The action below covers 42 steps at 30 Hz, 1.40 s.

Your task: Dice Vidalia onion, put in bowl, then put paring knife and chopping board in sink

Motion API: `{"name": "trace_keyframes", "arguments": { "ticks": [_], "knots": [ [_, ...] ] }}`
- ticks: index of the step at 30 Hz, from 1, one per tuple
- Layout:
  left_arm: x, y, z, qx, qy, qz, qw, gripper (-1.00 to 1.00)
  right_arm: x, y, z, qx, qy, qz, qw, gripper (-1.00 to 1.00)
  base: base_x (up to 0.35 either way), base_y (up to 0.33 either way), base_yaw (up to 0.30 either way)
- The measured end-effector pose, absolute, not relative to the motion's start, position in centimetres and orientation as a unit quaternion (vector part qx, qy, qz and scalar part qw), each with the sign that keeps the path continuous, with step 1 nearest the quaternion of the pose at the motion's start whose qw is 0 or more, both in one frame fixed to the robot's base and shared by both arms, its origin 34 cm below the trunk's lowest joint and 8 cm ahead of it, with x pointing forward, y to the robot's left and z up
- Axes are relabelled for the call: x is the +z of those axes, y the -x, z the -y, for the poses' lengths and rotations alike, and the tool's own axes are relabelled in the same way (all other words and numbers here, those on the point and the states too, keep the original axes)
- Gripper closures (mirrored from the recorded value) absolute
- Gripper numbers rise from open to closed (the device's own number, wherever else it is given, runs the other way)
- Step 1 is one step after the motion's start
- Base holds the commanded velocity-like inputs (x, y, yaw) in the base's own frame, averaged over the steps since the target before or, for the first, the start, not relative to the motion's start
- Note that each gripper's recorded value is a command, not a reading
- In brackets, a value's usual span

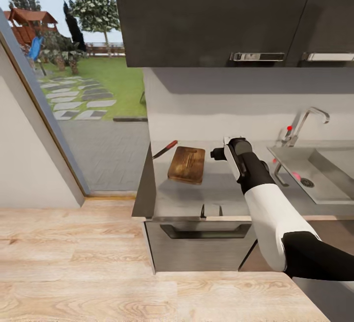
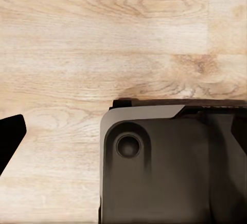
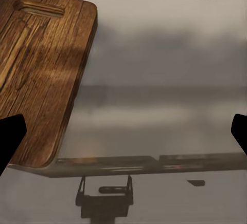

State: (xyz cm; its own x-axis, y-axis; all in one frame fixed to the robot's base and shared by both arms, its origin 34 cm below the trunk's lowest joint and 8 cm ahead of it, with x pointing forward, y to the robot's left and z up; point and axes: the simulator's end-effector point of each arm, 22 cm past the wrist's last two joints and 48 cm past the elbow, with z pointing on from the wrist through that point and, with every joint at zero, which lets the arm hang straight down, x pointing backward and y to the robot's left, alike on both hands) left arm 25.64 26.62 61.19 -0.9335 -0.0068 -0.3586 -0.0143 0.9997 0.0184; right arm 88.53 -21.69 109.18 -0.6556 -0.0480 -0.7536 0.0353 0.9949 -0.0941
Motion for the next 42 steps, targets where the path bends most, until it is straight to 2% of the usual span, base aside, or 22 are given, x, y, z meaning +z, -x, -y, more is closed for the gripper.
{"name": "trace_keyframes", "arguments": {
  "ticks": [33,42],
  "knots": [
    [62.4,-22.6,-26.6,0.011,0.005,-0.988,0.156,-1.0,107.7,-88.2,20.7,-0.044,0.008,-0.916,0.399,-1.0,0.0,0.0,0.0],
    [62.4,-22.6,-26.6,0.01,0.005,-0.988,0.156,-1.0,109.1,-89.5,19.6,-0.034,0.006,-0.897,0.44,-1.0,0.0,0.0,0.0]
  ]
}}
